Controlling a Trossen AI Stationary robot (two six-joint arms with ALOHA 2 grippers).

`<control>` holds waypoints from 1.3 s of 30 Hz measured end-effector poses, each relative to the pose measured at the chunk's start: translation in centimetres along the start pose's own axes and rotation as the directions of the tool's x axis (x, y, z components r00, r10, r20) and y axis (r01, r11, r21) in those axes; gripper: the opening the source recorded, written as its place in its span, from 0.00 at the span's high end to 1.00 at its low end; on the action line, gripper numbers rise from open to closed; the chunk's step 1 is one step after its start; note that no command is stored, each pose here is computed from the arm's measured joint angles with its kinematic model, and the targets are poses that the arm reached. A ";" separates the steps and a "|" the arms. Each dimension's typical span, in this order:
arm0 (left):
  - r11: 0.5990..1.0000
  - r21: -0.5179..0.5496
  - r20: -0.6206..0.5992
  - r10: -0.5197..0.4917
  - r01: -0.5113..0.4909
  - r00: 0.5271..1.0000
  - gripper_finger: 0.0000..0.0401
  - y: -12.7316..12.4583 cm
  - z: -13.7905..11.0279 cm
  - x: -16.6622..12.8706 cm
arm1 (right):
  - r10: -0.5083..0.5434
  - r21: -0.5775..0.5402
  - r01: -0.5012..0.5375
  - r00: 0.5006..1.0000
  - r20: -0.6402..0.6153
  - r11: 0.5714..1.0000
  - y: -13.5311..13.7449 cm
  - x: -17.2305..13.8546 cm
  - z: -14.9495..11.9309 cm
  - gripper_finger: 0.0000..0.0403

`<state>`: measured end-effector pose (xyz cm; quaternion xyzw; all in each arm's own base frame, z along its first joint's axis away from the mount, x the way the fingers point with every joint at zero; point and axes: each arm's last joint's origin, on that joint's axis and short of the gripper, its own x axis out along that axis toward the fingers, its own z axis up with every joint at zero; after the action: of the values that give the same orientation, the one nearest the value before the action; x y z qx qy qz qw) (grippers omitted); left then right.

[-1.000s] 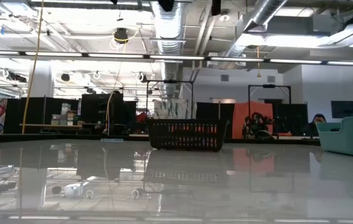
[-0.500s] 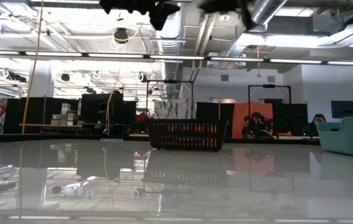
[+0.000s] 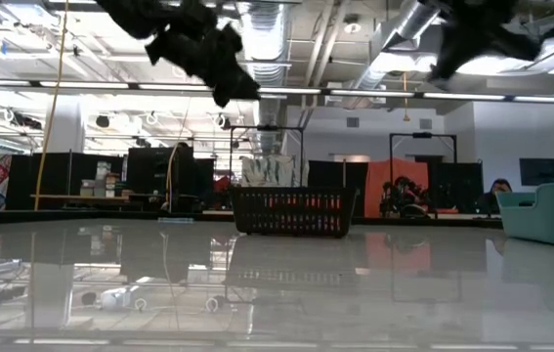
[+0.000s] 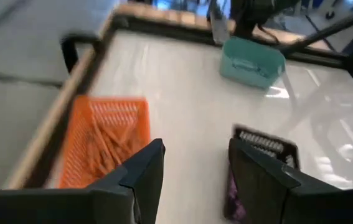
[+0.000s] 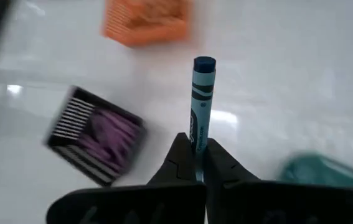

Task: Sort crayons
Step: Put the blue green crayon into the green bin

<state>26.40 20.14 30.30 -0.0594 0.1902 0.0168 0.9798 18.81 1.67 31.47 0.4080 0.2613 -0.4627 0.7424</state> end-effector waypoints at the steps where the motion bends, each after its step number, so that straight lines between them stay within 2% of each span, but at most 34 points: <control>1: 1.000 -0.022 -0.011 -0.004 0.004 1.000 0.58 0.1 -0.6 0.0 | -0.028 0.010 0.028 0.999 -0.017 1.000 -0.3 -0.1 -0.3 1.00; 8: 1.000 -0.024 0.004 0.002 -0.002 1.000 0.58 0.2 -1.5 0.4 | -0.161 0.012 0.165 0.972 -0.169 0.986 -1.6 0.4 -2.8 1.00; 15: 1.000 -0.003 0.036 0.006 -0.006 0.999 0.58 0.1 -1.1 0.4 | -0.222 0.063 0.245 0.941 -0.255 0.967 -3.7 2.2 -5.9 1.00; 23: 1.000 0.005 0.030 0.018 -0.018 0.999 0.58 0.2 -1.2 0.4 | -0.325 0.054 0.353 0.903 -0.281 0.934 -5.7 3.9 -7.2 1.00; 31: 0.999 0.003 0.000 0.035 -0.035 0.999 0.58 0.2 -1.5 0.4 | -0.363 0.059 0.405 0.866 -0.344 0.912 -6.9 5.6 -7.9 0.99; 34: 0.998 0.012 -0.031 0.067 -0.067 0.997 0.58 0.2 -1.8 0.4 | -0.379 0.060 0.422 0.859 -0.343 0.904 -7.3 5.9 -7.9 0.94; 39: 0.996 0.017 -0.062 0.091 -0.090 0.994 0.58 0.3 -2.1 0.4 | -0.383 0.064 0.427 0.860 -0.337 0.902 -7.4 6.0 -7.9 0.80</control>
<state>26.00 20.18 28.22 -0.0444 0.2233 0.0582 0.9720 14.68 3.77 19.94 0.4623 0.4246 -0.5537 0.5472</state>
